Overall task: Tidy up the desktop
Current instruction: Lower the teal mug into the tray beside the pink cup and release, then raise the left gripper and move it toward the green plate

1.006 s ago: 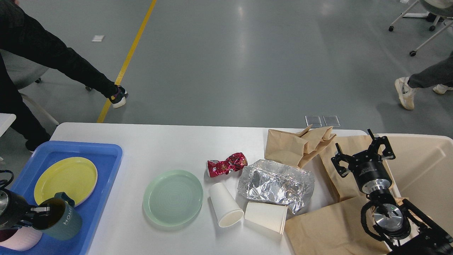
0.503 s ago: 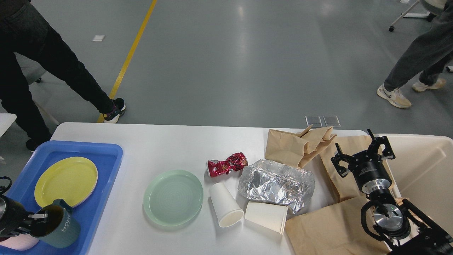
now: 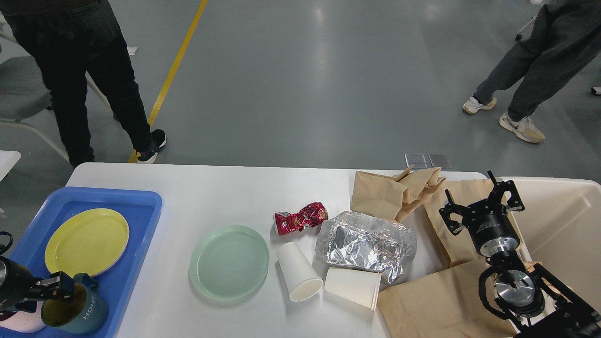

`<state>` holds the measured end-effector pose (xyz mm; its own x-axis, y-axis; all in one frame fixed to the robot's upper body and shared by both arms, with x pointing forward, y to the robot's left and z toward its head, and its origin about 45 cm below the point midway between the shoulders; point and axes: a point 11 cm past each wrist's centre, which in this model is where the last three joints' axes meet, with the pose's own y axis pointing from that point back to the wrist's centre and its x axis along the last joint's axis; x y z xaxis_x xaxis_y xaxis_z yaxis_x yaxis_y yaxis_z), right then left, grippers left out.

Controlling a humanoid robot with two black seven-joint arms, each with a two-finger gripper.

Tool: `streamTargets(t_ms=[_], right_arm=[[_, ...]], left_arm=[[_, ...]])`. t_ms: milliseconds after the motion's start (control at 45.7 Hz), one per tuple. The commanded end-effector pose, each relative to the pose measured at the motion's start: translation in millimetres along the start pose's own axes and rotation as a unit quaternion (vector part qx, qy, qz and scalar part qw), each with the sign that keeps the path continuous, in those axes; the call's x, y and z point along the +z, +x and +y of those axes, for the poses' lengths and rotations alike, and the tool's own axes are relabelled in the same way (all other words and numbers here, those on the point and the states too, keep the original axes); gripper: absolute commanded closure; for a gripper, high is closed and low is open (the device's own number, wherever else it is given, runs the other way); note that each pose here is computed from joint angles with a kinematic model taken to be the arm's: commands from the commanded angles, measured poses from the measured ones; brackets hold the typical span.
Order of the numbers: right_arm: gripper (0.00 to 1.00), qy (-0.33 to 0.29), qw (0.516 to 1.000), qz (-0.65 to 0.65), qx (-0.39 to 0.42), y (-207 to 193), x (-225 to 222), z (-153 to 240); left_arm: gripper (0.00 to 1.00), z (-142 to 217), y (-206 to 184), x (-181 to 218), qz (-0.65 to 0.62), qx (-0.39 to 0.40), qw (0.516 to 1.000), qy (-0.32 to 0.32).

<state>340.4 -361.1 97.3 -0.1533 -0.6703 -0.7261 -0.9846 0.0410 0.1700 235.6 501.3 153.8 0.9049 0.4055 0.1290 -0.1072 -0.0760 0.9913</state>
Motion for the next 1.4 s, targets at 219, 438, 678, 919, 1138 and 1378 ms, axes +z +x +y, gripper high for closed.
streamTargets(t_ms=[219,438,678,919,1138,1378], right_arm=[[0.0,0.0,1.0,0.0,0.0,0.2,0.0,0.0],[0.0,0.0,1.0,0.0,0.0,0.2,0.0,0.0],[0.0,0.0,1.0,0.0,0.0,0.2,0.0,0.0],[0.0,0.0,1.0,0.0,0.0,-0.3,0.0,-0.1],[0.0,0.0,1.0,0.0,0.0,-0.3,0.0,-0.1],[0.0,0.0,1.0,0.0,0.0,0.2,0.0,0.0]], left_arm=[[0.07,7.5,-4.5,-0.4,0.013,-0.028,1.0,-0.004],[0.07,18.6,2.0,12.5,0.023,-0.022,0.999,-0.018],[0.07,66.1,21.3,39.1,0.005,0.004,1.0,-0.025],[0.07,142.4,41.0,91.9,-0.021,0.044,0.998,-0.042],[0.07,229.0,39.4,176.1,-0.076,0.014,0.994,-0.071],[0.07,292.5,4.1,251.2,-0.132,0.018,0.986,-0.101]])
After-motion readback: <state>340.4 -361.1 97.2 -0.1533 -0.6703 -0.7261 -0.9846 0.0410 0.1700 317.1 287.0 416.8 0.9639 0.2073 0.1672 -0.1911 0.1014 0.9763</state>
